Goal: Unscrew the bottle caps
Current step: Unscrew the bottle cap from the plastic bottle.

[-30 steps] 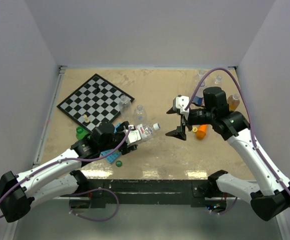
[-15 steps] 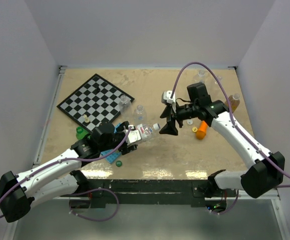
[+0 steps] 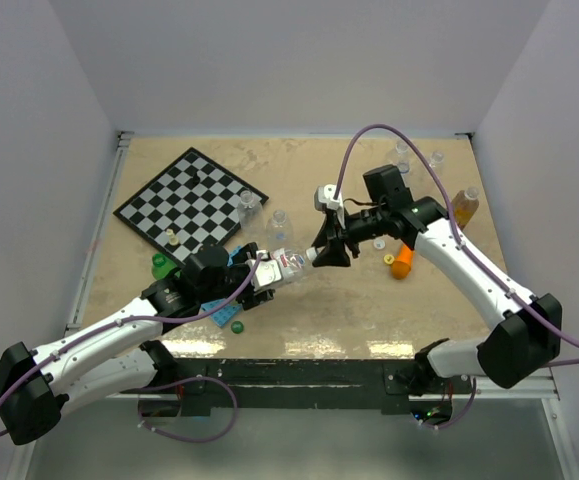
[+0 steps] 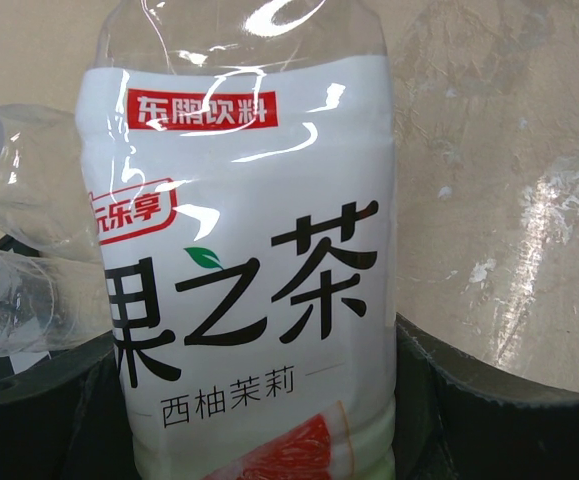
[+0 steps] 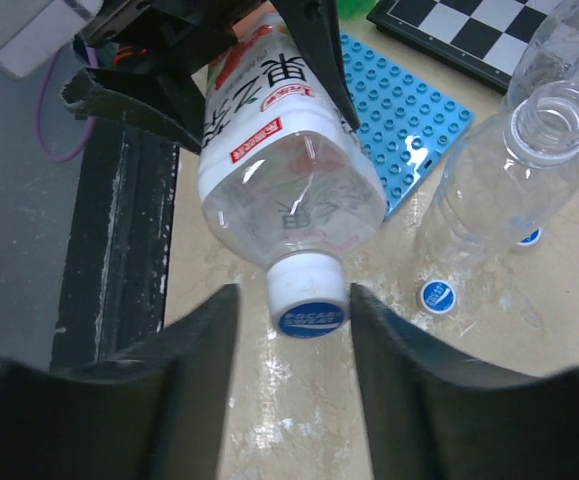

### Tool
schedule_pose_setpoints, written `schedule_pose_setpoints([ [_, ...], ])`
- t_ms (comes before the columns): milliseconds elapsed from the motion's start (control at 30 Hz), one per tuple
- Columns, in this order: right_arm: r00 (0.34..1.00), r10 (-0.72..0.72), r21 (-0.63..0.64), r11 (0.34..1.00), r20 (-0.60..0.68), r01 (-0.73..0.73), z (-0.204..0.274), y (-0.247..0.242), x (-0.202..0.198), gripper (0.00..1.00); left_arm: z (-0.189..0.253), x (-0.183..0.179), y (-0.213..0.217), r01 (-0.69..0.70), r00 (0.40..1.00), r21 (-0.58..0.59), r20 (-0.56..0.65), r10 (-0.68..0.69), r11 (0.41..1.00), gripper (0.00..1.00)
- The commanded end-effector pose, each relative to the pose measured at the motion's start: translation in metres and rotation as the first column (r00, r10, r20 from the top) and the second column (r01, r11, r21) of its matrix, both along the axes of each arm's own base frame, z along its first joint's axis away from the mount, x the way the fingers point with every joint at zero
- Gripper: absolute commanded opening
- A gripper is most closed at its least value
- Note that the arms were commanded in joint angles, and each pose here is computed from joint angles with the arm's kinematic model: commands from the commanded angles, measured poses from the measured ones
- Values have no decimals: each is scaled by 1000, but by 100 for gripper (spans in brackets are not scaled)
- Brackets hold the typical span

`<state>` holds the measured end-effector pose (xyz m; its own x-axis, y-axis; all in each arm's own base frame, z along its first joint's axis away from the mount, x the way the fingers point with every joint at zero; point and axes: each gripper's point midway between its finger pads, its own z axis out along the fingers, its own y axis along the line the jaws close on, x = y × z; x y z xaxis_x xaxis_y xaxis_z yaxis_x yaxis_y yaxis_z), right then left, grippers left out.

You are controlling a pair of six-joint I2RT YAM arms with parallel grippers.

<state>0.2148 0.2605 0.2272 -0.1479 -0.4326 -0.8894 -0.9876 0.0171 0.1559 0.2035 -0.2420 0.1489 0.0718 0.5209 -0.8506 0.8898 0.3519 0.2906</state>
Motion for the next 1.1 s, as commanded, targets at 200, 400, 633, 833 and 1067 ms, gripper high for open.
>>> schedule_pose_setpoints([
  [200, 998, 66, 32, 997, 19, -66, 15, 6, -9, 26, 20, 4, -8, 25, 997, -55, 72, -21, 998, 0],
  [400, 998, 54, 19, 998, 28, -54, 10, 4, -8, 49, 22, 3, -8, 24, 997, -61, 75, -20, 998, 0],
  [633, 998, 61, 9, 998, 27, -62, 8, 3, -9, 20, 23, 3, -8, 26, 997, -62, 78, -22, 998, 0],
  [833, 988, 117, -40, 993, 106, -113, 3, 3, -14, 0, 22, 2, -8, 35, 996, -62, 80, -30, 997, 0],
  [1067, 833, 285, -157, 958, 475, -238, 13, -4, -14, 0, 23, -1, -10, 59, 995, -67, 81, -53, 996, 0],
])
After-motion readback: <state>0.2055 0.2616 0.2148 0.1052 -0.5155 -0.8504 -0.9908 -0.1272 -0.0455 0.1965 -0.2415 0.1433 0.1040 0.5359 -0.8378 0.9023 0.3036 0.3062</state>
